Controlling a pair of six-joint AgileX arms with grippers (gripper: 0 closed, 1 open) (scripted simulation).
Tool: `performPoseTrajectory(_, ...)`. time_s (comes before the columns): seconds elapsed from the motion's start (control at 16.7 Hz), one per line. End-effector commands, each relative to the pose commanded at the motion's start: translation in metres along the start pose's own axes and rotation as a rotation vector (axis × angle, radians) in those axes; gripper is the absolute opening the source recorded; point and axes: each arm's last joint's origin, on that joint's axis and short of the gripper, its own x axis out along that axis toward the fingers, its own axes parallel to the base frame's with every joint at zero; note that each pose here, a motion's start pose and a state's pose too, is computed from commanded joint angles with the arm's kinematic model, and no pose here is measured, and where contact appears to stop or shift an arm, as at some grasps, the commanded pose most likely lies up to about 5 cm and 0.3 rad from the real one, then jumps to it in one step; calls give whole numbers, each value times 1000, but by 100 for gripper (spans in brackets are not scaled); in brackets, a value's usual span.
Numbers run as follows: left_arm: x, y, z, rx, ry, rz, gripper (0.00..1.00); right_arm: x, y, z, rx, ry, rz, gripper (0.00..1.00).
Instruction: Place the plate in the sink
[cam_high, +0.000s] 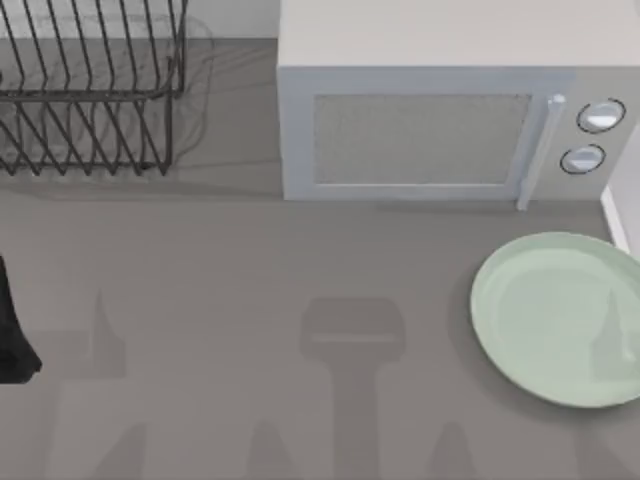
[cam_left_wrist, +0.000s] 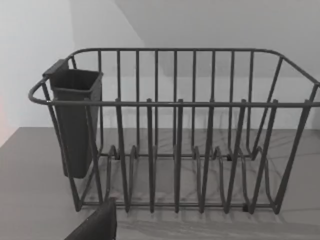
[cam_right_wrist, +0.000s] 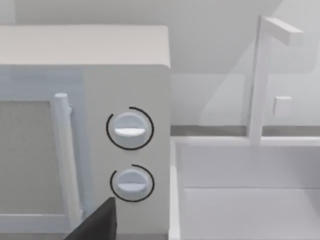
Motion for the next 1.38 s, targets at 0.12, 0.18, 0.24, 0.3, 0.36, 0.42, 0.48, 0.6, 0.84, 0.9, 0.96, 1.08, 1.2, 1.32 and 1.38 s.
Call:
performPoseTrajectory(0.12, 0, 0, 0, 0, 0, 0, 100, 0, 2, 10, 18, 41, 16, 100)
performPoseTrajectory(0.18, 0, 0, 0, 0, 0, 0, 100, 1, 3, 17, 31, 73, 28, 100)
performPoseTrajectory(0.24, 0, 0, 0, 0, 0, 0, 100, 3, 5, 26, 46, 114, 42, 100)
performPoseTrajectory(0.3, 0, 0, 0, 0, 0, 0, 100, 5, 8, 35, 62, 165, 57, 100)
performPoseTrajectory(0.36, 0, 0, 0, 0, 0, 0, 100, 10, 10, 45, 78, 224, 73, 100)
performPoseTrajectory(0.42, 0, 0, 0, 0, 0, 0, 100, 15, 14, 56, 94, 291, 89, 100)
performPoseTrajectory(0.48, 0, 0, 0, 0, 0, 0, 100, 23, 18, 66, 108, 366, 104, 100)
performPoseTrajectory(0.6, 0, 0, 0, 0, 0, 0, 100, 45, 29, 83, 132, 535, 128, 100)
performPoseTrajectory(0.84, 0, 0, 0, 0, 0, 0, 100, 104, 66, 98, 141, 908, 140, 100)
performPoseTrajectory(0.9, 0, 0, 0, 0, 0, 0, 100, 120, 78, 97, 135, 998, 134, 100)
performPoseTrajectory(0.96, 0, 0, 0, 0, 0, 0, 100, 135, 91, 94, 125, 1084, 125, 100)
performPoseTrajectory(1.08, 0, 0, 0, 0, 0, 0, 100, 163, 116, 82, 99, 1240, 99, 100)
performPoseTrajectory(1.2, 0, 0, 0, 0, 0, 0, 100, 186, 140, 67, 68, 1369, 67, 100)
performPoseTrajectory(1.32, 0, 0, 0, 0, 0, 0, 100, 201, 160, 51, 38, 1467, 34, 100)
performPoseTrajectory(1.38, 0, 0, 0, 0, 0, 0, 100, 207, 167, 45, 26, 1503, 20, 100)
